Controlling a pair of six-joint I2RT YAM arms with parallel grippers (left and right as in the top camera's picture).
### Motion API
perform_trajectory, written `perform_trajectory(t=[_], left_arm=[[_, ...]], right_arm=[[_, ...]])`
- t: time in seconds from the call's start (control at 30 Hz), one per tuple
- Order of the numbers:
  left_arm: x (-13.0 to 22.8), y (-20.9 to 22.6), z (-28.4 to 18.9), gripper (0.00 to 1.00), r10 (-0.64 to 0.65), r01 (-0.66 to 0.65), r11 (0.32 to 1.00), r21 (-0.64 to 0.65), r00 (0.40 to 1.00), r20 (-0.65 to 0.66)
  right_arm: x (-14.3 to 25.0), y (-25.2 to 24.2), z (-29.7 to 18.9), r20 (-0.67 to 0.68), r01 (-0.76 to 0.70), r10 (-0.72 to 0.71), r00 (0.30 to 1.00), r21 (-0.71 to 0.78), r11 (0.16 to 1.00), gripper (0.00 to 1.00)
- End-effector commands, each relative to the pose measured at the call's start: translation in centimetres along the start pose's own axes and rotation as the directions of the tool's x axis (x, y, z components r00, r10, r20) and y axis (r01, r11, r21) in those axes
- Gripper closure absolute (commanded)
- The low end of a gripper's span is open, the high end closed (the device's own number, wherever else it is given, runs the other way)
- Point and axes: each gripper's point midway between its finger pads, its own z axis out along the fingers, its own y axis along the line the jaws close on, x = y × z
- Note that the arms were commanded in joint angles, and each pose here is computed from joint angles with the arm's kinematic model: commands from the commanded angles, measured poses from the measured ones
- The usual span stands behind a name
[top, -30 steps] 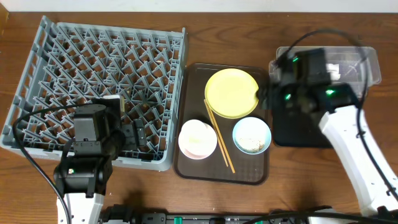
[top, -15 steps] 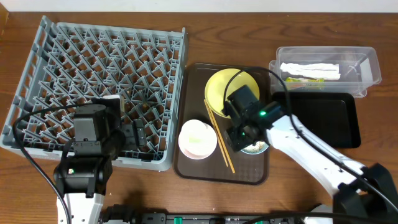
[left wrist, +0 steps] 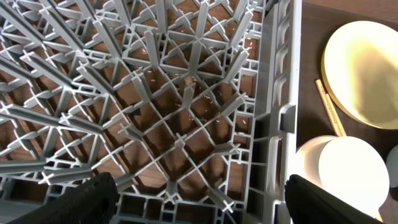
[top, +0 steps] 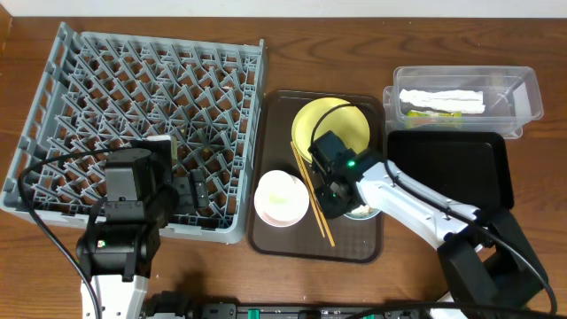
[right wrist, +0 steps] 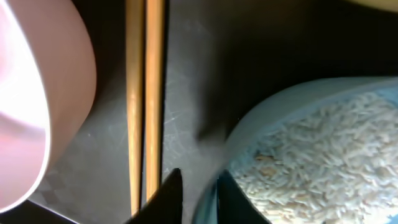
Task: Sort waste into correct bins and load items into the dishwasher
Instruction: 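Grasp the light-blue bowl of rice with the right gripper, then tip the blue bowl over the black tray to pour out rice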
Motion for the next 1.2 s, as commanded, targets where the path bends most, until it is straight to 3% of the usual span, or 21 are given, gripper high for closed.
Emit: perform_trajectory(t=[0.0,0.1,0.33,0.57,0.7,0.9,1.17], left_arm=[[-0.6,0.0,-0.5,0.11,0.021,-0.021,1.0,-0.005,1.0,0.017],[-0.6,0.0,-0.5,0.11,0.021,-0.021,1.0,-0.005,1.0,0.017],[-0.6,0.0,-0.5,0.11,0.021,-0.021,1.0,-0.005,1.0,0.017],[-0.6,0.0,-0.5,0.11,0.021,-0.021,1.0,-0.005,1.0,0.017],[-0.6,0.0,-0.5,0.11,0.021,-0.021,1.0,-0.005,1.0,0.017],[-0.6,0.0,-0.5,0.11,0.021,-0.021,1.0,-0.005,1.0,0.017],[-0.6,0.0,-0.5,0.11,0.021,-0.021,1.0,-0.005,1.0,0.017]], right_arm=[[-0.2,-0.1,0.1,0.016,-0.031,0.031,0.999,0.022,0.999,0.91],[-0.4,-0.4,-0.1,0.03,-0.048,0.046,0.998,0.043,0.998,0.99],[-3.0,-0.3,-4.2,0.148,-0.066,0.064,0.987,0.006,0.998,0.99],[-5.6,-3.3,-11.1,0.346,-0.165,0.192,0.918,-0.105,0.981,0.99],[-6.0,-6.1,-13.0,0.358,-0.22,0.296,0.886,-0.238,0.946,0.99],[-5.4,-8.8,-13.6,0.286,-0.2,0.401,0.87,-0.539,0.818,0.99],[-4.7,-11.5,-12.9,0.229,-0.183,0.526,0.819,-0.764,0.619,0.99]])
